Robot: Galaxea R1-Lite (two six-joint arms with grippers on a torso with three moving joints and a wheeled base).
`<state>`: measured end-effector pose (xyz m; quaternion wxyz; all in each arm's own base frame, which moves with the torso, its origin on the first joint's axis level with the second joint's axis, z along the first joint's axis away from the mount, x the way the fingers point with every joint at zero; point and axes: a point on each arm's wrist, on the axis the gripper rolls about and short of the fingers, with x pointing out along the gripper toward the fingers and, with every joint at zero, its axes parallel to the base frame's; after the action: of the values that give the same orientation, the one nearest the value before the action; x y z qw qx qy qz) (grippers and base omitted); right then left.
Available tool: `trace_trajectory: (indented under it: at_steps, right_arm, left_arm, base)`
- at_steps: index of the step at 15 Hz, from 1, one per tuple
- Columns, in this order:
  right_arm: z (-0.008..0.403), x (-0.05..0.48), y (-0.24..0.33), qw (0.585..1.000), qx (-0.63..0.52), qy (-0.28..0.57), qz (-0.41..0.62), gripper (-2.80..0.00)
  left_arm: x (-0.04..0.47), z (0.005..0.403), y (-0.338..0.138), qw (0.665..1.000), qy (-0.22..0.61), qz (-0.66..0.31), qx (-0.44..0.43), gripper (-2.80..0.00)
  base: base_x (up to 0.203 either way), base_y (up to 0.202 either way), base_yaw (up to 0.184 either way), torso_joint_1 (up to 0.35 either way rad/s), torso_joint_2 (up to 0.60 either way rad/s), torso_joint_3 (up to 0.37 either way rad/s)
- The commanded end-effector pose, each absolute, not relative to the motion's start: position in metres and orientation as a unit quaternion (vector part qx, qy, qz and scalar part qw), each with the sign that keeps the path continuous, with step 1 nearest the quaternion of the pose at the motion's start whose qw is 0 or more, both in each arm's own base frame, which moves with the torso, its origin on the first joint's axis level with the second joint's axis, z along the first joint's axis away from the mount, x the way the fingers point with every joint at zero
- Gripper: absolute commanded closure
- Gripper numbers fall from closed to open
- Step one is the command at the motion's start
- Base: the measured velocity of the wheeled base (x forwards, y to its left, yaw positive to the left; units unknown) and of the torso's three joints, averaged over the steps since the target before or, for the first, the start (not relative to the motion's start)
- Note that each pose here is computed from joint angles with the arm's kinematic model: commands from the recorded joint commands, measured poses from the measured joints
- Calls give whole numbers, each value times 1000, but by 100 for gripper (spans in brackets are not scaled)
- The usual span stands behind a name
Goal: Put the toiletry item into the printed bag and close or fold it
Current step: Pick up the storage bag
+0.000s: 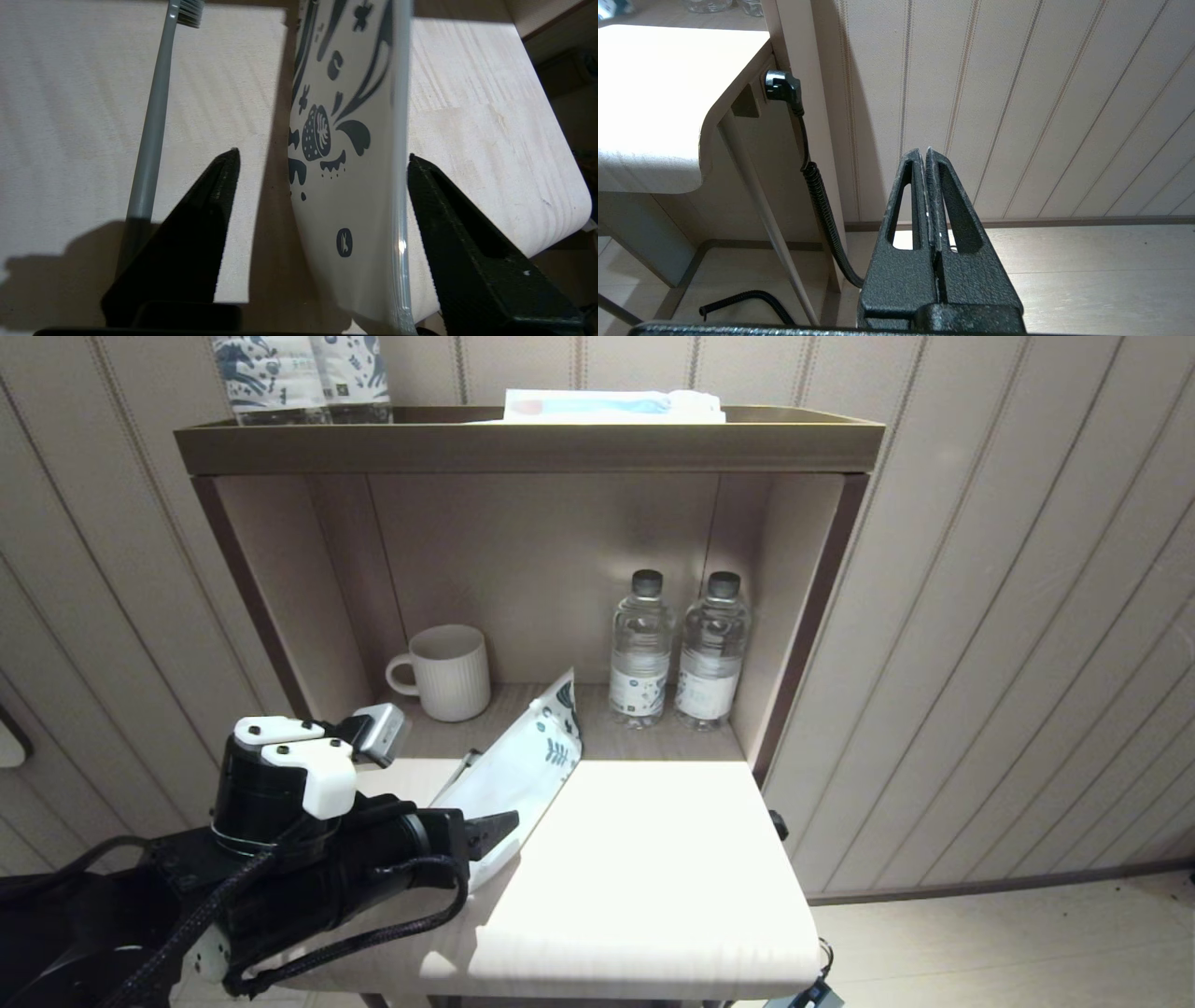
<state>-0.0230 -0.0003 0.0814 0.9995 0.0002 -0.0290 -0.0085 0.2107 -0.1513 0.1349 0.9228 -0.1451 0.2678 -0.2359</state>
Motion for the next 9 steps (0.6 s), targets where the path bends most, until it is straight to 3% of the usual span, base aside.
trace_trajectory:
  at_steps: [1, 9]
  right_arm:
    - [81, -23, 0, 1000, 0, -29, -8, 0]
    - [81, -23, 0, 1000, 0, -29, -8, 0]
  left_arm:
    - [211, 135, -151, 923, 266, -236, -147, 0]
    - [206, 144, -148, 925, 252, -240, -152, 0]
  base:
    - [0, 0, 0, 0, 0, 0]
    - [0, 0, 0, 0, 0, 0]
